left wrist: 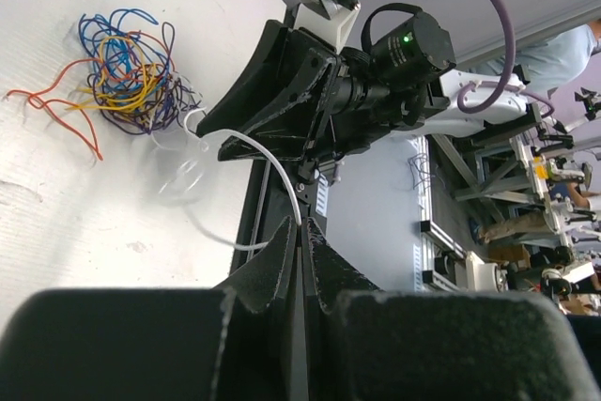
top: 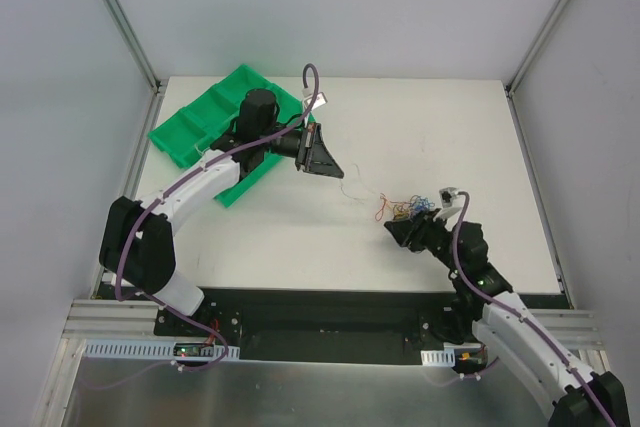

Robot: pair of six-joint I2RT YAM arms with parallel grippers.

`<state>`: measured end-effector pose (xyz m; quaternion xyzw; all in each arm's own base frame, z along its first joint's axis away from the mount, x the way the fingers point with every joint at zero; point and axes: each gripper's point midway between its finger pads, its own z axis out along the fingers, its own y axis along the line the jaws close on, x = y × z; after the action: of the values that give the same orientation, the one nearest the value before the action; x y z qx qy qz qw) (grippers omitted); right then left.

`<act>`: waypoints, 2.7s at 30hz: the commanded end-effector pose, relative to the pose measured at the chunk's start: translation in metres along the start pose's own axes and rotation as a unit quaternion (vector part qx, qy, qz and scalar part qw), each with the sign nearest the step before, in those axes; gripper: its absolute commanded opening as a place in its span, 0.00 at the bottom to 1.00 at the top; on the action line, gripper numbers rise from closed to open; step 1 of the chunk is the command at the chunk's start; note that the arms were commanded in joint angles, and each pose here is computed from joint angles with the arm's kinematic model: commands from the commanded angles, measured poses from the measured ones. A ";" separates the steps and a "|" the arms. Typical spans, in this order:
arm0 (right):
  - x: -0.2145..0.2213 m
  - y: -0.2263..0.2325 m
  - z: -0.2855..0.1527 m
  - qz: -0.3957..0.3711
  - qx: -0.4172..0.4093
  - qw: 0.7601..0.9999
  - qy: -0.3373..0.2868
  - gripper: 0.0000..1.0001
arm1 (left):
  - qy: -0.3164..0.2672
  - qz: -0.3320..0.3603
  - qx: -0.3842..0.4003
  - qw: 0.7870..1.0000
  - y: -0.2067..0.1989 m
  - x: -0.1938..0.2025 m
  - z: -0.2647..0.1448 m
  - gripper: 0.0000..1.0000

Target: Untangle the cables

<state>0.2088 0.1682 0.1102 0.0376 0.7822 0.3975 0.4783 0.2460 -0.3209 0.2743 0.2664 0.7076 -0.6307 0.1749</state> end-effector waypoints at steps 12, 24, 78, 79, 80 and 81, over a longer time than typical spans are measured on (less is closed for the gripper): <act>-0.020 0.051 0.017 -0.170 -0.098 0.981 0.009 0.57 | -0.006 0.029 0.044 0.999 -0.025 -0.006 -0.006 0.00; -0.044 0.053 0.034 -0.153 -0.074 0.982 -0.080 0.57 | -0.007 0.027 0.049 0.998 -0.028 -0.006 -0.007 0.00; -0.057 -0.010 0.042 0.073 0.220 0.940 -0.249 0.03 | -0.058 0.072 0.051 0.994 -0.044 -0.014 -0.013 0.00; -0.055 -0.019 0.035 0.096 0.238 0.932 -0.257 0.04 | -0.063 0.076 0.048 0.994 -0.045 -0.015 -0.014 0.00; -0.053 -0.029 0.028 0.118 0.253 0.922 -0.268 0.05 | -0.065 0.075 0.046 0.994 -0.044 -0.015 -0.014 0.00; -0.055 -0.035 0.022 0.134 0.259 0.914 -0.282 0.07 | -0.067 0.076 0.045 0.994 -0.044 -0.015 -0.014 0.00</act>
<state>0.2712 0.1934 0.1489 0.2163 0.7089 0.2936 0.6038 0.2333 -0.3182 0.2962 0.2552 0.6735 -0.6669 0.1911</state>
